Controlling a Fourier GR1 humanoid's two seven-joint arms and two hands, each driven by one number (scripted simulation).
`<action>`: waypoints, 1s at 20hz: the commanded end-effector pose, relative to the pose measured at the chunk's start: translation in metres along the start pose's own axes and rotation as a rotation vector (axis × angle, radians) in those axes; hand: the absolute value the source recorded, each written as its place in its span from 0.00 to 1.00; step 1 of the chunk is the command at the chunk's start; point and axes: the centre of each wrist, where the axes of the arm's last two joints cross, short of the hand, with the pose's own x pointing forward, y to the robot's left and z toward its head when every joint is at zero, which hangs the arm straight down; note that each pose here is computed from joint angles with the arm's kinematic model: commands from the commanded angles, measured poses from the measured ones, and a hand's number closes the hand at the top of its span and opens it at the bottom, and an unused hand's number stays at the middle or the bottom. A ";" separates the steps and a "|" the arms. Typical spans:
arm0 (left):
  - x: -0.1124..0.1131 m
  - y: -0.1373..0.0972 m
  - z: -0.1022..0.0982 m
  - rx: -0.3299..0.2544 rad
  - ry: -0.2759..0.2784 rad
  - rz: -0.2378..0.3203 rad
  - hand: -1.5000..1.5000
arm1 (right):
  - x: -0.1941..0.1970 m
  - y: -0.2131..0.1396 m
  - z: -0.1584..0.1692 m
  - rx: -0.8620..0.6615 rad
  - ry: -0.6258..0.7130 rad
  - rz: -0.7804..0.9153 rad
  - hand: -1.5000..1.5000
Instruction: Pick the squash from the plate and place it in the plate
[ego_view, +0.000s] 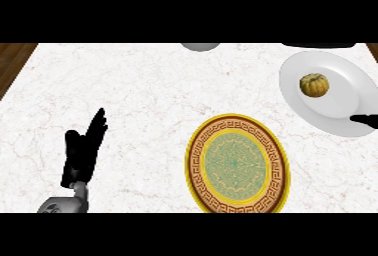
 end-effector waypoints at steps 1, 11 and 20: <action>-0.001 -0.005 0.005 -0.024 -0.005 -0.008 0.50 | -0.007 -0.003 0.006 -0.031 0.005 0.024 0.00; -0.001 0.002 0.003 -0.011 0.008 0.005 0.50 | -0.004 -0.053 0.018 -0.109 0.008 0.007 0.00; 0.000 -0.008 -0.006 -0.013 -0.009 0.001 0.50 | -0.004 -0.062 0.021 -0.210 0.061 0.046 0.00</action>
